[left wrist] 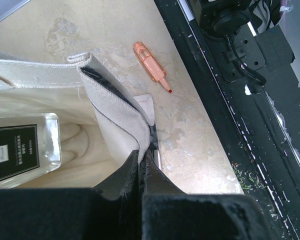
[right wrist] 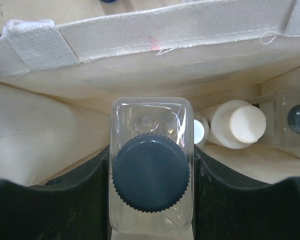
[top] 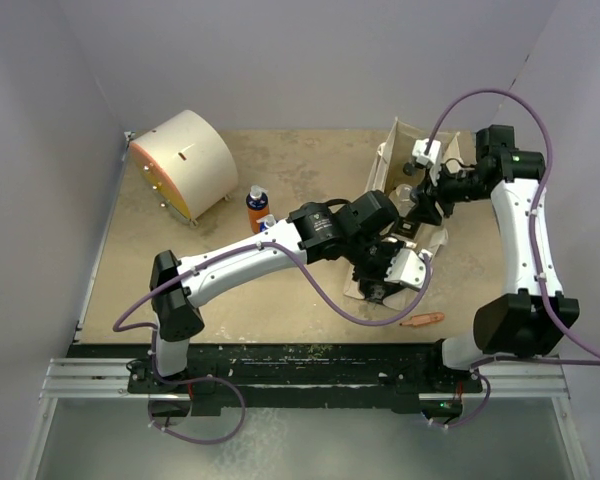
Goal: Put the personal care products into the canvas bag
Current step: Place the care product in the canvas bag.
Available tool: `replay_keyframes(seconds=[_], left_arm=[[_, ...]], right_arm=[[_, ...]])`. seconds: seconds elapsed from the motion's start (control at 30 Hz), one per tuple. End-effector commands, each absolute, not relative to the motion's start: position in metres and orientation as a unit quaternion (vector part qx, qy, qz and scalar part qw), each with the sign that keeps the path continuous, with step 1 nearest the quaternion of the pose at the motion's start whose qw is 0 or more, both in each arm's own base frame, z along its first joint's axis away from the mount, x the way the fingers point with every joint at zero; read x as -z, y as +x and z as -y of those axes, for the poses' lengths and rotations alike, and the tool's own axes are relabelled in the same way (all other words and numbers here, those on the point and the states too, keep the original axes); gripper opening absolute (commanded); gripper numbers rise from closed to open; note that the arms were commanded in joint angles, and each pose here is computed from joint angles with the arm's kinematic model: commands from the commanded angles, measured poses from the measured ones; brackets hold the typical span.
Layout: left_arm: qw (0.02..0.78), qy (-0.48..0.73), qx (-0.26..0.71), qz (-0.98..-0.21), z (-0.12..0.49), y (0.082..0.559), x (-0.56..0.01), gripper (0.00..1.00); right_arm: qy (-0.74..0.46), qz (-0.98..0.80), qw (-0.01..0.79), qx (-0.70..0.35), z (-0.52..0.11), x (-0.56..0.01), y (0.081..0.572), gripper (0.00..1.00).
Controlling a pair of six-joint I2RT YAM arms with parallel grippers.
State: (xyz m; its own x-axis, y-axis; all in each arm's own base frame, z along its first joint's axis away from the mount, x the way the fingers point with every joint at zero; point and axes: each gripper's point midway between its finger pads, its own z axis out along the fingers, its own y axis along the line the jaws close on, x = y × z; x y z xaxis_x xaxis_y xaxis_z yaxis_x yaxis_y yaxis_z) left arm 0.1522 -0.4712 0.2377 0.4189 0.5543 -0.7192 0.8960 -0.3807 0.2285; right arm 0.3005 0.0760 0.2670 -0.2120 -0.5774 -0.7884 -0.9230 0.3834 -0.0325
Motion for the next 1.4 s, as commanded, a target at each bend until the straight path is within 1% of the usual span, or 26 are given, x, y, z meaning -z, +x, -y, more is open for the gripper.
replay_keyframes(seconds=[0.0,0.2,0.4,0.77,0.97,1.07,1.13,1.37], left_arm=[[0.313,0.786,0.294,-0.445,0.464,0.135,-0.262,0.00],[0.327,0.780,0.306,-0.437,0.465,0.132,-0.284,0.00],[0.330,0.778,0.308,-0.437,0.464,0.131,-0.289,0.00],[0.335,0.775,0.302,-0.443,0.461,0.133,-0.291,0.00],[0.345,0.765,0.292,-0.459,0.458,0.139,-0.294,0.00],[0.352,0.755,0.296,-0.468,0.458,0.142,-0.300,0.00],[0.359,0.745,0.305,-0.472,0.458,0.143,-0.308,0.00],[0.378,0.718,0.331,-0.481,0.462,0.145,-0.333,0.00]], right_arm=[[-0.530,-0.703,0.412,-0.236,-0.087,-0.276,0.308,0.00],[-0.533,-0.717,0.399,-0.205,-0.088,-0.247,0.325,0.00],[-0.538,-0.731,0.381,-0.178,-0.080,-0.225,0.342,0.00],[-0.541,-0.739,0.357,-0.182,-0.079,-0.198,0.344,0.00],[-0.543,-0.740,0.350,-0.187,-0.079,-0.190,0.342,0.00],[-0.541,-0.744,0.347,-0.183,-0.077,-0.190,0.344,0.05],[-0.539,-0.746,0.350,-0.178,-0.075,-0.195,0.346,0.06],[-0.538,-0.751,0.353,-0.150,-0.068,-0.204,0.355,0.06]])
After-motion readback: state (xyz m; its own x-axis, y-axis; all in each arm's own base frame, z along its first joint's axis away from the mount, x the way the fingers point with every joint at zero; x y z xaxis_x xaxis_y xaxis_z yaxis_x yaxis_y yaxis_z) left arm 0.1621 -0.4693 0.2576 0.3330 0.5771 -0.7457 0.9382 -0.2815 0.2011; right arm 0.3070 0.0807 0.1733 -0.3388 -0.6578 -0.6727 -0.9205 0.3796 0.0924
